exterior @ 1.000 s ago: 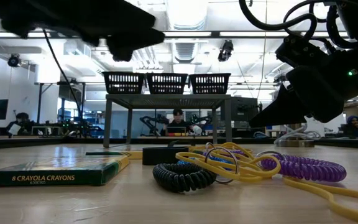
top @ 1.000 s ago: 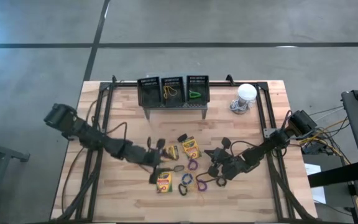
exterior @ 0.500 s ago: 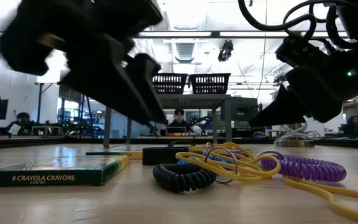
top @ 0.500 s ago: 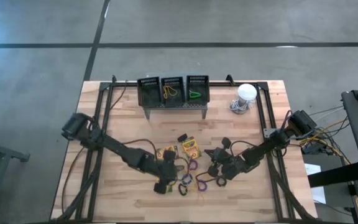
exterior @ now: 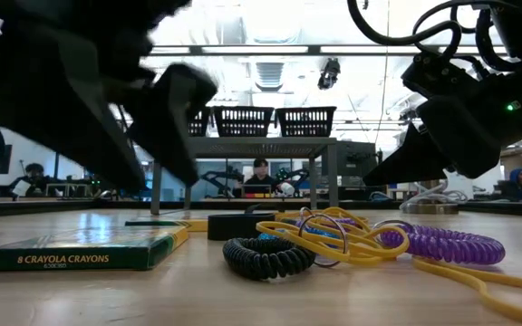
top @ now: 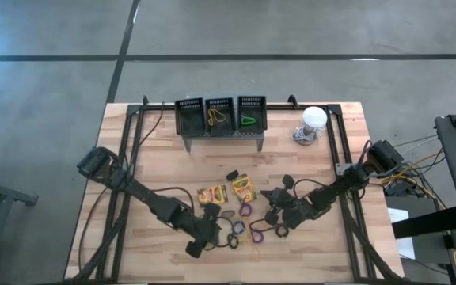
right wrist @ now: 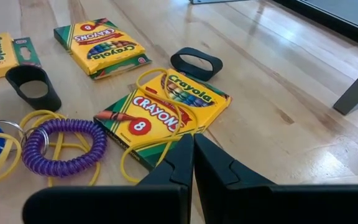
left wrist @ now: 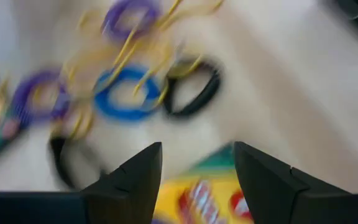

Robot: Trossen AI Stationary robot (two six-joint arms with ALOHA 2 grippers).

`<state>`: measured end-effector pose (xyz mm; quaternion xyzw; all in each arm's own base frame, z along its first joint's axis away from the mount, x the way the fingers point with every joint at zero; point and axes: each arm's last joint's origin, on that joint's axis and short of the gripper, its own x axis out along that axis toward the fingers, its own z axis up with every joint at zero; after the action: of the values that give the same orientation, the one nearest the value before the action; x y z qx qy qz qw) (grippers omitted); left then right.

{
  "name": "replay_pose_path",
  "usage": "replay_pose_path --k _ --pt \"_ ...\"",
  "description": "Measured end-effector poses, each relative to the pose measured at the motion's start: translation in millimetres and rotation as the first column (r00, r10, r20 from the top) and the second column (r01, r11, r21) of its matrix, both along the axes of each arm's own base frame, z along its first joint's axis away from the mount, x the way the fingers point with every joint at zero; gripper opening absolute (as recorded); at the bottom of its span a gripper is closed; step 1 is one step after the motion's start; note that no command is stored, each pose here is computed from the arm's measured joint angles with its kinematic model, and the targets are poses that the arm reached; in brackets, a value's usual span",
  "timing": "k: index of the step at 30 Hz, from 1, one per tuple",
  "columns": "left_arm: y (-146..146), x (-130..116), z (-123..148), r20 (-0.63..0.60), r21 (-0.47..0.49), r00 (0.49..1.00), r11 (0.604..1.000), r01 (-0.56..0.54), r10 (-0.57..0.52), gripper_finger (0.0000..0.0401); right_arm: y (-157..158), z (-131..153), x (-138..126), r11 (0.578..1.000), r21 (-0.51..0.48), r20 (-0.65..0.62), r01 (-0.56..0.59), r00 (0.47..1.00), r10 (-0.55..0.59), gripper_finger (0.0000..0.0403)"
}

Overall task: Pick & Place Office Desk Supplies
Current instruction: Put the top left crayon box into the left black bin

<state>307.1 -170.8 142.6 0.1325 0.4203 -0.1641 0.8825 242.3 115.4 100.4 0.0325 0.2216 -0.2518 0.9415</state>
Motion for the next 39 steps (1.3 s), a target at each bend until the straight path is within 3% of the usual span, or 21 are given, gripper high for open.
replay_pose_path --k 3,7,9,12,15,19,26,29,34,39 --pt "7 -9 9 -0.061 0.005 0.988 0.989 -0.145 0.145 0.0204 0 0 0 1.0 -0.001 0.0 0.0 1.0 0.0 0.0008" --pt "22 -31 20 -0.096 0.03 0.938 0.943 -0.332 0.333 0.0203 0 0 0 1.0 -0.001 -0.001 0.0 1.0 0.0 0.0008" --pt "31 -42 21 -0.058 0.029 0.905 0.907 -0.421 0.422 0.0199 0 0 0 1.0 0.0 0.0 0.0 1.0 0.0 0.0008" --pt "47 -53 17 0.025 -0.048 0.866 0.865 -0.499 0.5 0.0193 0 0 0 1.0 0.001 0.001 0.001 1.0 -0.001 0.0008" --pt "70 -59 5 0.069 -0.132 0.855 0.855 -0.502 0.513 0.0193 0 0 0 1.0 0.002 0.001 0.002 1.0 -0.002 0.0008" --pt "97 -61 -9 0.064 -0.23 0.878 0.863 -0.449 0.474 0.0214 0 0 0 1.0 0.002 0.002 0.002 1.0 -0.002 0.0008" --pt "128 -56 -16 0.094 -0.237 0.858 0.849 -0.473 0.505 0.0289 0 0 0 1.0 -0.002 0.004 0.006 1.0 -0.006 0.0008" --pt "136 -53 -16 0.088 -0.231 0.841 0.832 -0.504 0.534 0.0299 0 0 0 1.0 -0.003 0.004 0.007 1.0 -0.007 0.0008" --pt "142 -56 -19 -0.015 -0.191 0.816 0.8 -0.569 0.577 0.0268 0 0 0 1.0 -0.003 0.004 0.007 1.0 -0.007 0.0008" --pt "142 -59 -25 -0.068 -0.193 0.825 0.803 -0.563 0.562 0.0206 0 0 0 1.0 -0.003 0.004 0.007 1.0 -0.007 0.0008"
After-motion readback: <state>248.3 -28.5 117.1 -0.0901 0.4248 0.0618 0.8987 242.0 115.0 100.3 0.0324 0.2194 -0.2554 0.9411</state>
